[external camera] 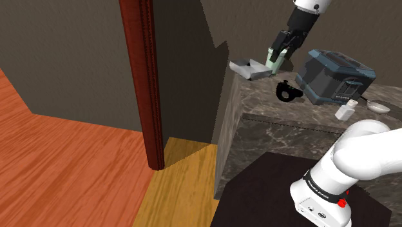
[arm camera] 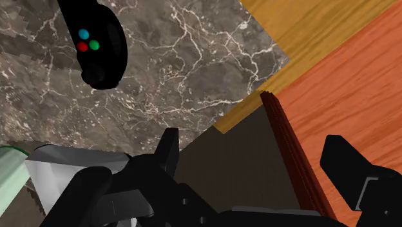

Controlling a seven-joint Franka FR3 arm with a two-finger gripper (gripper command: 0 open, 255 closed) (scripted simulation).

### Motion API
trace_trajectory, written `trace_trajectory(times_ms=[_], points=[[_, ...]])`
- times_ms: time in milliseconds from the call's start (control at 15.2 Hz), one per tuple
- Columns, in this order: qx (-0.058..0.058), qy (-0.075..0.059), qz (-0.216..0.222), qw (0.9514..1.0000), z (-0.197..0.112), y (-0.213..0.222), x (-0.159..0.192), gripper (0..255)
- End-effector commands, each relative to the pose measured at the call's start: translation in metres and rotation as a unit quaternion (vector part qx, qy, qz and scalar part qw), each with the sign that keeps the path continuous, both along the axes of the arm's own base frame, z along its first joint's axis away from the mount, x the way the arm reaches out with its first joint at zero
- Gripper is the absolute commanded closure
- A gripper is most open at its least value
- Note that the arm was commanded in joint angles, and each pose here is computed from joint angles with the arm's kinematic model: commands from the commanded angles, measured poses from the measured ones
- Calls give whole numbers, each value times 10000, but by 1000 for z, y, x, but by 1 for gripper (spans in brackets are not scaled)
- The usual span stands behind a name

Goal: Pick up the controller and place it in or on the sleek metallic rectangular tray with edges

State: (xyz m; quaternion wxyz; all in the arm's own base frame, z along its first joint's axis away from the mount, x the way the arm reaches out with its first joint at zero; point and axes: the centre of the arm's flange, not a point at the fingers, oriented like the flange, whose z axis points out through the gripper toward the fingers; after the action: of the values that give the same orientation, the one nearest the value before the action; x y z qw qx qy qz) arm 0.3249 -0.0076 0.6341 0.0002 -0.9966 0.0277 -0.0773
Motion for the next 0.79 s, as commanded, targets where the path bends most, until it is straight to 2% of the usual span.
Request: trace_trajectory(times_ms=[0,726], points=[[0,0,0,10000,0,0,0,0],[-55,318,455,9984,-90,-110,-14,0]])
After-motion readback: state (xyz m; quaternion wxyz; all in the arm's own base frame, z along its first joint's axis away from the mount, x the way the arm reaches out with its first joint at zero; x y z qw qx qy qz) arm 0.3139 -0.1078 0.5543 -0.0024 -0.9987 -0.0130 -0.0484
